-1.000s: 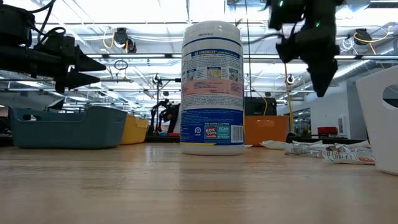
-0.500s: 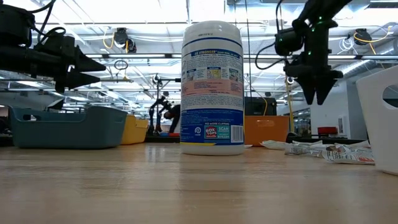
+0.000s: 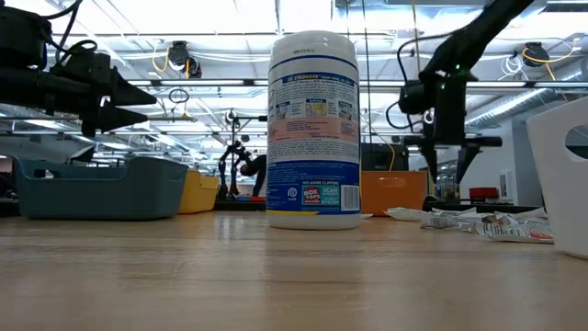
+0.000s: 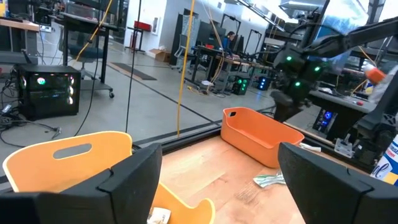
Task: Pick & Place First Aid Supplies
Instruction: Put the green bandage into the white bin
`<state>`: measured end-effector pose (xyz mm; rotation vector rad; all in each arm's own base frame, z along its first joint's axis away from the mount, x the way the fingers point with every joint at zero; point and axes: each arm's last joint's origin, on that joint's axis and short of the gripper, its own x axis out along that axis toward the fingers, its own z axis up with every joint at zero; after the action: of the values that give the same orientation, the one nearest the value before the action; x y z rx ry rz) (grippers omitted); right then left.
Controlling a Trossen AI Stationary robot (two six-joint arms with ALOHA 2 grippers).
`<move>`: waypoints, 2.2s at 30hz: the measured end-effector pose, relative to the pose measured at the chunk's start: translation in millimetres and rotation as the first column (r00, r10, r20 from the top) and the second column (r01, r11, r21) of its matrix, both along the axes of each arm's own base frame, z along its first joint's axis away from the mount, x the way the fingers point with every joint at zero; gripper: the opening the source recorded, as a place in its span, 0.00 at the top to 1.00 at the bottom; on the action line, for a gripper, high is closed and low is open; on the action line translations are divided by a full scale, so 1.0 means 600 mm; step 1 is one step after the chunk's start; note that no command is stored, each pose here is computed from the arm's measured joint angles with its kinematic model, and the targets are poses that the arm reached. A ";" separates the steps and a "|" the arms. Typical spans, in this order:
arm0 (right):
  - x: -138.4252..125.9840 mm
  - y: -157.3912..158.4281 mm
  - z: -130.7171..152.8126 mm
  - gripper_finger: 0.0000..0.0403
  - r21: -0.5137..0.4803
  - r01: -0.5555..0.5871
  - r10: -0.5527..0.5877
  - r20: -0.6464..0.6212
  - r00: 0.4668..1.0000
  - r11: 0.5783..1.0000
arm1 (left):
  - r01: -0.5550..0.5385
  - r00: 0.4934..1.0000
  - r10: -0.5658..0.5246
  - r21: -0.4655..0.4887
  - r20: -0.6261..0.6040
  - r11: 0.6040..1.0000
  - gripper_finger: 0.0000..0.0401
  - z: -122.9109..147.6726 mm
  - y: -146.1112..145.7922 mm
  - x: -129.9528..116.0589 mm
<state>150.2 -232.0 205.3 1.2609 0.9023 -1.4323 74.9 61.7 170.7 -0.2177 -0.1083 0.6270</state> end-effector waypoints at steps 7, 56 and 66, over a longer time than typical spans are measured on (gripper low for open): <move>-0.002 -0.019 -0.041 0.57 0.026 0.149 -0.146 -0.090 0.985 0.988 | -0.001 1.000 0.001 0.000 0.000 1.000 0.22 0.000 0.000 0.000; -0.023 0.020 -0.042 1.00 0.044 0.112 -0.110 -0.042 0.993 0.993 | 0.000 1.000 0.000 0.000 0.000 1.000 0.19 0.000 0.000 0.000; -0.039 0.090 0.039 1.00 -0.031 0.034 -0.035 -0.050 0.998 0.999 | 0.000 1.000 0.000 0.000 0.000 1.000 0.20 0.000 0.000 0.000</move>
<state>126.8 -177.9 229.0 1.2277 0.8929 -1.5055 74.9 61.7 170.7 -0.2177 -0.1082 0.6271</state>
